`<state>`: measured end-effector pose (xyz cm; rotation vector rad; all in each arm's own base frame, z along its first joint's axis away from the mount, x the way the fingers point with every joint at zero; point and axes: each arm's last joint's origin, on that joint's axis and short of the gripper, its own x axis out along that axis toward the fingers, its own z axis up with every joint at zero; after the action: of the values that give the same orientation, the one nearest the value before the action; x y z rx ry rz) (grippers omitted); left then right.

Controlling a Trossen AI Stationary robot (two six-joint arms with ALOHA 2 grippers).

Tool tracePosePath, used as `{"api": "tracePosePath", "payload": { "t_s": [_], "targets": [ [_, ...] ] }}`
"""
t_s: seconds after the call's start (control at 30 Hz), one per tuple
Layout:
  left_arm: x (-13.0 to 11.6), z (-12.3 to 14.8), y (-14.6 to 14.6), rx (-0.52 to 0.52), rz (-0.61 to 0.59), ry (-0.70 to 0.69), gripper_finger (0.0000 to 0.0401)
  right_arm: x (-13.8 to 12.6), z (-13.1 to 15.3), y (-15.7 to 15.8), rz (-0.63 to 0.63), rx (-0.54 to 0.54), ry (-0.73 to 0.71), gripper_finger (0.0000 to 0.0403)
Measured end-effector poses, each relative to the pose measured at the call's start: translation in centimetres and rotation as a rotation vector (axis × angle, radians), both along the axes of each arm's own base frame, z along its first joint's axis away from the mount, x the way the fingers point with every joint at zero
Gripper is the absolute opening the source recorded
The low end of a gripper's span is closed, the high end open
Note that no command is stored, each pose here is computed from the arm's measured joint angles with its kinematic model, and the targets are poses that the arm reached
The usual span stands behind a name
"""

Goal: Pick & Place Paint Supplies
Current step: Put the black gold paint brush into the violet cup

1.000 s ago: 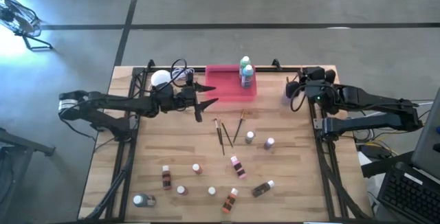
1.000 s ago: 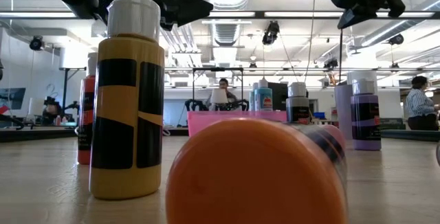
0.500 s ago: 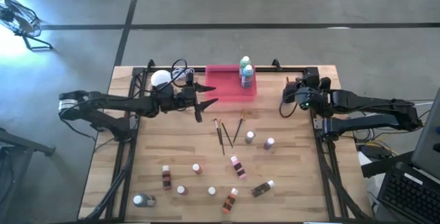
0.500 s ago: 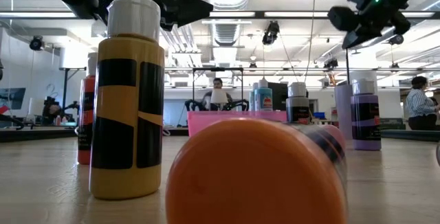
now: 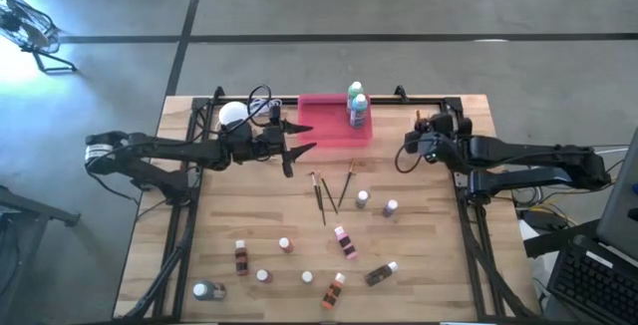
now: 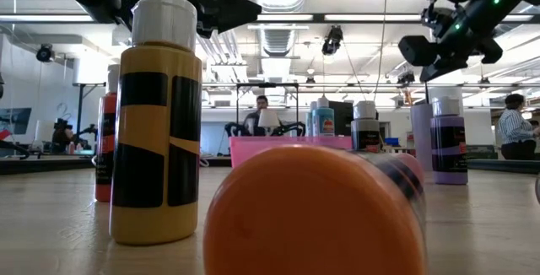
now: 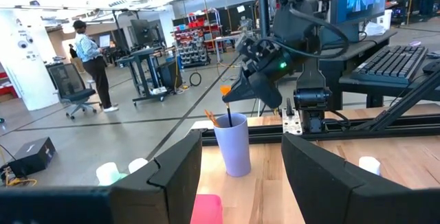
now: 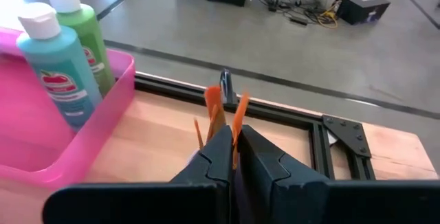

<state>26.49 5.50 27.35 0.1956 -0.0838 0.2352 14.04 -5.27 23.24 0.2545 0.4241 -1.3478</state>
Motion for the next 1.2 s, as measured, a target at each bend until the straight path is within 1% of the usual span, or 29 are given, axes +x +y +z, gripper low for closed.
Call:
{"api": "tracePosePath", "payload": {
  "t_s": [0.47,0.93,1.03,1.2],
  "targets": [
    [0.0,0.0,0.0,0.000,0.000,0.000,0.0207,-0.4,-2.1,-0.5,-0.028,0.027,0.005,0.0013],
    [0.0,0.0,0.0,0.000,0.000,0.000,0.0207,-0.5,-2.6,-0.5,-0.051,0.027,-0.010,0.0015],
    [0.0,0.0,0.0,0.000,0.000,0.000,0.0207,-0.5,-2.6,-0.5,-0.047,0.033,-0.012,0.0029],
    [0.0,0.0,0.0,0.000,0.000,0.000,0.0207,-0.5,-2.7,-0.5,-0.041,0.055,-0.024,0.0078]
  ]
}}
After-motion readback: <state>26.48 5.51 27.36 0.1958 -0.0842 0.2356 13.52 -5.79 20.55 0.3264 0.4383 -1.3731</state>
